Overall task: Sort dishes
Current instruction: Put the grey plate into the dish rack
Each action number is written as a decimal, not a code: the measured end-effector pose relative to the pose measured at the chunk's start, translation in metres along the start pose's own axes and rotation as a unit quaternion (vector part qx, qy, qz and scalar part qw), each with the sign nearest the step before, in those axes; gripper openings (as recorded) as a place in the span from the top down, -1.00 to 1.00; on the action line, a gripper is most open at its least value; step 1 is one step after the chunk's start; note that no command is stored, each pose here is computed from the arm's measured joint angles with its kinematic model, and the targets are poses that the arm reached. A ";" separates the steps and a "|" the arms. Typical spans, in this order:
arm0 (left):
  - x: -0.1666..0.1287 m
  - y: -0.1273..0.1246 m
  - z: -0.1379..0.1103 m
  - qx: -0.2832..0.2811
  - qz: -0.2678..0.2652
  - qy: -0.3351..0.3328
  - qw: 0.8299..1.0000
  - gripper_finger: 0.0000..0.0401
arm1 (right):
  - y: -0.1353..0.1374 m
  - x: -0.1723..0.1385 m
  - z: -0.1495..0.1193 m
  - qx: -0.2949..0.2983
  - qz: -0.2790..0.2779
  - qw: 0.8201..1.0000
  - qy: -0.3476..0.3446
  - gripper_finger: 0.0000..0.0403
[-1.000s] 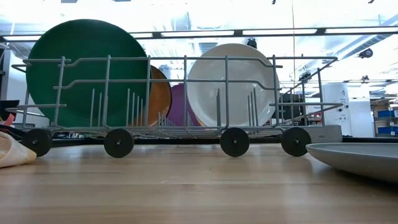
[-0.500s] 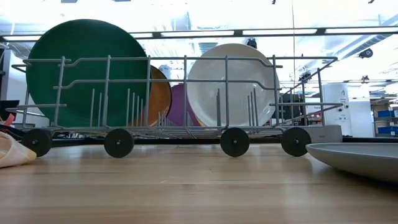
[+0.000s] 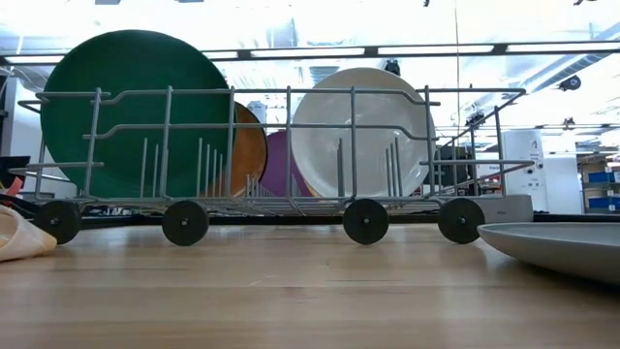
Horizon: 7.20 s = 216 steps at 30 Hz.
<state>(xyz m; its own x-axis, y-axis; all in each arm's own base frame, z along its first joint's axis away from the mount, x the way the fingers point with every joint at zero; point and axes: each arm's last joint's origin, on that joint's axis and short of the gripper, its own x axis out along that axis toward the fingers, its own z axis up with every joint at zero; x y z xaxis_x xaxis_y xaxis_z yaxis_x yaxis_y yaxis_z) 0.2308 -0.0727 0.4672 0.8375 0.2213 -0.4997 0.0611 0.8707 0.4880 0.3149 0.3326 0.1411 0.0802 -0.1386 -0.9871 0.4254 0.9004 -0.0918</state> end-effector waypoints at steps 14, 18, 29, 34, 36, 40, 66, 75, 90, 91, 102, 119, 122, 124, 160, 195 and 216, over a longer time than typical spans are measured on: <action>0.000 0.001 0.003 -0.023 0.002 -0.012 1.000 0.23 | 0.006 -0.018 -0.001 0.002 0.028 1.000 -0.008 1.00; -0.001 0.001 0.003 -0.026 0.002 -0.018 1.000 0.23 | 0.005 -0.051 -0.006 0.011 0.069 0.997 -0.020 1.00; -0.022 0.016 0.018 -0.050 0.004 -0.079 0.996 0.23 | -0.017 -0.142 -0.033 0.072 0.141 0.965 -0.211 1.00; -0.038 0.027 0.023 -0.059 0.011 -0.105 0.993 0.23 | -0.025 -0.174 -0.042 0.095 0.159 0.911 -0.369 1.00; -0.043 0.030 0.024 -0.064 0.010 -0.111 0.992 0.23 | -0.025 -0.182 -0.042 0.094 0.157 0.887 -0.424 1.00; -0.049 0.033 0.026 -0.068 -0.004 -0.126 0.990 0.23 | -0.021 -0.191 -0.038 0.089 0.140 0.848 -0.503 1.00; -0.122 0.084 0.027 -0.116 0.114 -0.197 0.967 0.23 | -0.050 -0.226 0.109 0.261 0.013 0.724 -0.639 1.00; -0.135 0.092 0.025 -0.103 0.155 -0.202 0.962 0.23 | -0.075 -0.253 0.172 0.211 0.146 0.680 -0.687 1.00; -0.183 0.116 -0.005 -0.127 0.207 -0.233 0.942 0.23 | -0.079 -0.188 0.236 0.244 0.077 0.649 -0.716 1.00; -0.184 0.116 -0.007 -0.128 0.207 -0.233 0.942 0.23 | -0.078 -0.184 0.238 0.248 0.077 0.641 -0.722 1.00; -0.191 0.118 -0.015 -0.129 0.204 -0.230 0.943 0.23 | -0.074 -0.135 0.249 0.278 0.053 0.560 -0.778 1.00; -0.184 0.114 -0.016 -0.113 0.195 -0.206 0.952 0.23 | -0.081 -0.105 0.271 0.278 0.040 0.589 -0.758 1.00; -0.184 0.114 -0.016 -0.113 0.195 -0.206 0.952 0.23 | -0.081 -0.097 0.272 0.287 0.052 0.588 -0.754 1.00; -0.183 0.114 -0.015 -0.113 0.195 -0.206 0.952 0.23 | -0.082 -0.090 0.272 0.298 0.067 0.585 -0.751 1.00; -0.166 0.106 -0.003 -0.096 0.189 -0.186 0.959 0.23 | -0.075 -0.033 0.272 0.340 0.037 0.657 -0.672 1.00; -0.167 0.106 -0.003 -0.098 0.190 -0.188 0.959 0.23 | -0.064 -0.033 0.265 0.279 0.046 0.693 -0.663 0.51; -0.166 0.106 -0.003 -0.100 0.189 -0.188 0.958 0.23 | -0.044 -0.044 0.243 0.241 0.043 0.705 -0.666 -0.04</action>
<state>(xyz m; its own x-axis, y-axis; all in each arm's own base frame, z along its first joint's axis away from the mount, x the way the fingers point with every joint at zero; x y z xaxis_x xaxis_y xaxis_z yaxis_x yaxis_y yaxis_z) 0.0962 -0.0155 0.6000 0.9180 0.3966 -0.0020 -0.3597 0.8348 0.4167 0.5121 0.1984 0.2202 0.7630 -0.6451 0.0412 0.5982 0.7288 0.3332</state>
